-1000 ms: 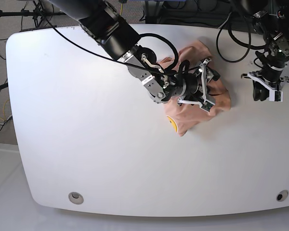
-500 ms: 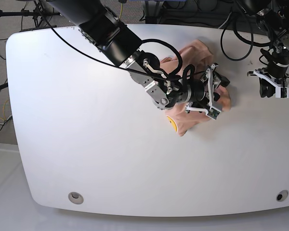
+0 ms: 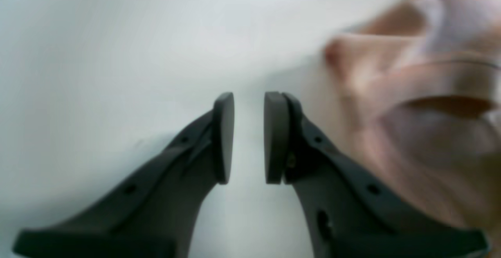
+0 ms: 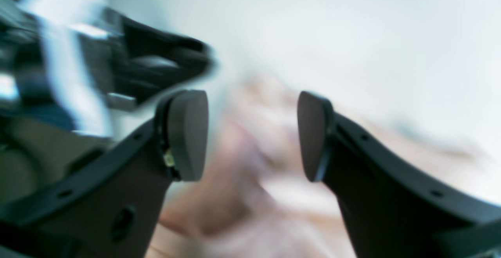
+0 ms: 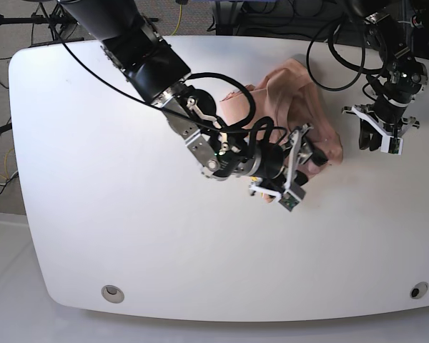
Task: Fold the T-shirt properly
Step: 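Open the left gripper and pull it back from the shirt, then grasp the shirt with both grippers and stretch it flat between them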
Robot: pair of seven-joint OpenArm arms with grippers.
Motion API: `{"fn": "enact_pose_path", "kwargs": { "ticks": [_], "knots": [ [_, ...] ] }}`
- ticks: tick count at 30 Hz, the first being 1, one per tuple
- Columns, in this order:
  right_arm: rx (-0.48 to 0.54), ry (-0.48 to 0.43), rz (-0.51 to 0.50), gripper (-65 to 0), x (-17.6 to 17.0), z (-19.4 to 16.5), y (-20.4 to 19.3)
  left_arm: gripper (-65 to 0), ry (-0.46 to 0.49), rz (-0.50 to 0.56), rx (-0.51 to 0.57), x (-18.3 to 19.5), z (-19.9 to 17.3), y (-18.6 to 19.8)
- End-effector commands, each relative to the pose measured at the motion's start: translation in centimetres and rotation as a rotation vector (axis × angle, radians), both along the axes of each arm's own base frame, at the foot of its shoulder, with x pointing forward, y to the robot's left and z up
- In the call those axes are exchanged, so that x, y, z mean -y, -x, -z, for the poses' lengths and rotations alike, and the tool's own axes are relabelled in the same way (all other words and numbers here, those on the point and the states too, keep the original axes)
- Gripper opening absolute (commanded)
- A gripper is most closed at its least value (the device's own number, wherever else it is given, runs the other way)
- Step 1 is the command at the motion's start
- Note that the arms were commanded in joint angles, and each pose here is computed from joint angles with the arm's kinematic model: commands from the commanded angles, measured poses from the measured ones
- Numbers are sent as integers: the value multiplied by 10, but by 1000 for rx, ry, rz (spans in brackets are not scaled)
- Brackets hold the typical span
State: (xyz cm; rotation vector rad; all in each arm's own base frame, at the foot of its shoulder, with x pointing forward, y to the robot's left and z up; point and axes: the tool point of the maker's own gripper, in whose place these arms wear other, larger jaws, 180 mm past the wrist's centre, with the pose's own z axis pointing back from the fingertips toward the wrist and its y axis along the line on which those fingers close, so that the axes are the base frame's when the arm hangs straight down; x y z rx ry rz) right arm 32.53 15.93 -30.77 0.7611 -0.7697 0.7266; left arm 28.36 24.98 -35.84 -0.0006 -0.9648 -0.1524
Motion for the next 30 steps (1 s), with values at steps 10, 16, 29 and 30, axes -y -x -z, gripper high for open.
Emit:
{"fn": "enact_pose_path", "kwargs": {
  "ticks": [10, 16, 29, 30],
  "knots": [
    [-8, 47, 105, -650, 41, -9, -31, -524, -31, 90, 72, 50, -46, -14],
    [-12, 24, 179, -645, 61, -16, -49, -527, -38, 113, -33, 62, -31, -5],
    [2, 49, 201, -640, 61, -26, -83, -528, 20, 90, -286, 82, 14, 37],
    [-2, 57, 199, -640, 59, -24, -86, -528, 18, 90, -298, 81, 15, 39]
  ]
}}
